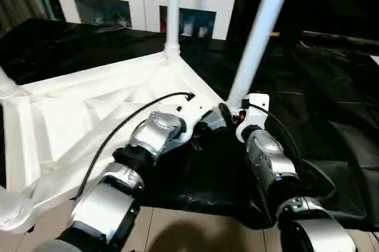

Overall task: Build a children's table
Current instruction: Rotate leg to tighten

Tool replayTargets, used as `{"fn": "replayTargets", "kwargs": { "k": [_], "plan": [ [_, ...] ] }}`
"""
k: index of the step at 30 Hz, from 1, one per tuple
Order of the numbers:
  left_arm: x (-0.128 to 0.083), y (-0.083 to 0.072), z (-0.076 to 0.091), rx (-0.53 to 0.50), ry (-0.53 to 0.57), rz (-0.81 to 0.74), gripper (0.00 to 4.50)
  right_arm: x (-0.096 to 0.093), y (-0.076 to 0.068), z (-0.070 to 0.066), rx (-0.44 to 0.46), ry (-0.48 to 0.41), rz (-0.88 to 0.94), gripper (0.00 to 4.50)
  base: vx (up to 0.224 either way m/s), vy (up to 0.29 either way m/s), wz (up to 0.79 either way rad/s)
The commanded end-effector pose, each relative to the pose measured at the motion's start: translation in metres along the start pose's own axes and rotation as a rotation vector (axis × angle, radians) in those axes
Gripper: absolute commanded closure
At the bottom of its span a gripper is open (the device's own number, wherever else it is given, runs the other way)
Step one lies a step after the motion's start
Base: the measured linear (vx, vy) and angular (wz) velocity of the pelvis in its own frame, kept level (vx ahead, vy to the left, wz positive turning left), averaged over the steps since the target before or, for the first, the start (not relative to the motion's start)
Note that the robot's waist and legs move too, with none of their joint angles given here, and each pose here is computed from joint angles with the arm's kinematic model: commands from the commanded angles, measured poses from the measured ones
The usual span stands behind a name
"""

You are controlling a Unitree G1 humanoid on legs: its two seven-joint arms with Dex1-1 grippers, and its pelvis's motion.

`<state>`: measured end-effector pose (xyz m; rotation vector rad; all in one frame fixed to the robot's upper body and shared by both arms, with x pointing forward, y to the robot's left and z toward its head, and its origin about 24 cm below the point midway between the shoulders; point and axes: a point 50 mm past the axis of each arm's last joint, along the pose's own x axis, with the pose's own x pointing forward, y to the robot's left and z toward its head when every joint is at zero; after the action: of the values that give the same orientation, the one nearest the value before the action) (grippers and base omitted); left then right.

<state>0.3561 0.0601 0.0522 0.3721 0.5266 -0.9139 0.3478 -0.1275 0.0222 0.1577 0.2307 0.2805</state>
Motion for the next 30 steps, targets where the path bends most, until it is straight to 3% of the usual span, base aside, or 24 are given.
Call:
{"fn": "replayTargets", "kwargs": {
  "k": [1, 3, 4, 5, 8, 10, 14, 19, 26, 28, 30],
  "plan": [
    [-0.002, -0.001, -0.015, -0.051, -0.019, -0.027, 4.50, -0.004, -0.007, 0.003, -0.054, 0.008, 0.073, 0.66, 0.000, 0.000, 0.00],
    [-0.003, 0.001, -0.016, -0.044, -0.019, -0.034, 4.50, -0.006, -0.011, 0.005, -0.082, 0.010, 0.101, 0.49, 0.000, 0.000, 0.00],
    [-0.009, 0.002, -0.018, -0.024, -0.032, -0.074, 4.50, -0.014, -0.018, 0.009, -0.157, 0.047, 0.256, 0.35, 0.000, 0.000, 0.00],
    [-0.009, 0.002, -0.018, -0.024, -0.032, -0.074, 4.50, -0.014, -0.018, 0.009, -0.157, 0.047, 0.256, 0.35, 0.000, 0.000, 0.00],
    [-0.019, 0.002, -0.021, 0.000, -0.050, -0.166, 4.50, -0.031, -0.026, 0.015, -0.306, 0.110, 0.468, 0.16, 0.000, 0.000, 0.00],
    [-0.027, 0.000, -0.022, 0.021, -0.064, -0.249, 4.50, -0.041, -0.032, 0.020, -0.353, 0.130, 0.552, 0.07, 0.000, 0.000, 0.00],
    [-0.042, -0.007, -0.025, 0.079, -0.087, -0.419, 4.50, -0.050, -0.038, 0.028, -0.375, 0.134, 0.637, 0.07, 0.000, 0.000, 0.00],
    [-0.055, -0.014, -0.027, 0.104, -0.093, -0.526, 4.50, -0.060, -0.036, 0.025, -0.389, 0.189, 0.737, 0.07, 0.000, 0.000, 0.00],
    [-0.057, -0.015, -0.028, 0.106, -0.086, -0.535, 4.50, -0.060, -0.029, 0.018, -0.382, 0.222, 0.798, 0.07, 0.000, 0.000, 0.00],
    [-0.057, -0.015, -0.028, 0.106, -0.085, -0.538, 4.50, -0.059, -0.028, 0.018, -0.365, 0.216, 0.801, 0.34, 0.000, 0.000, 0.00],
    [-0.058, -0.016, -0.028, 0.107, -0.084, -0.540, 4.50, -0.058, -0.026, 0.019, -0.358, 0.214, 0.807, 0.34, 0.000, 0.000, 0.00]
  ]
}}
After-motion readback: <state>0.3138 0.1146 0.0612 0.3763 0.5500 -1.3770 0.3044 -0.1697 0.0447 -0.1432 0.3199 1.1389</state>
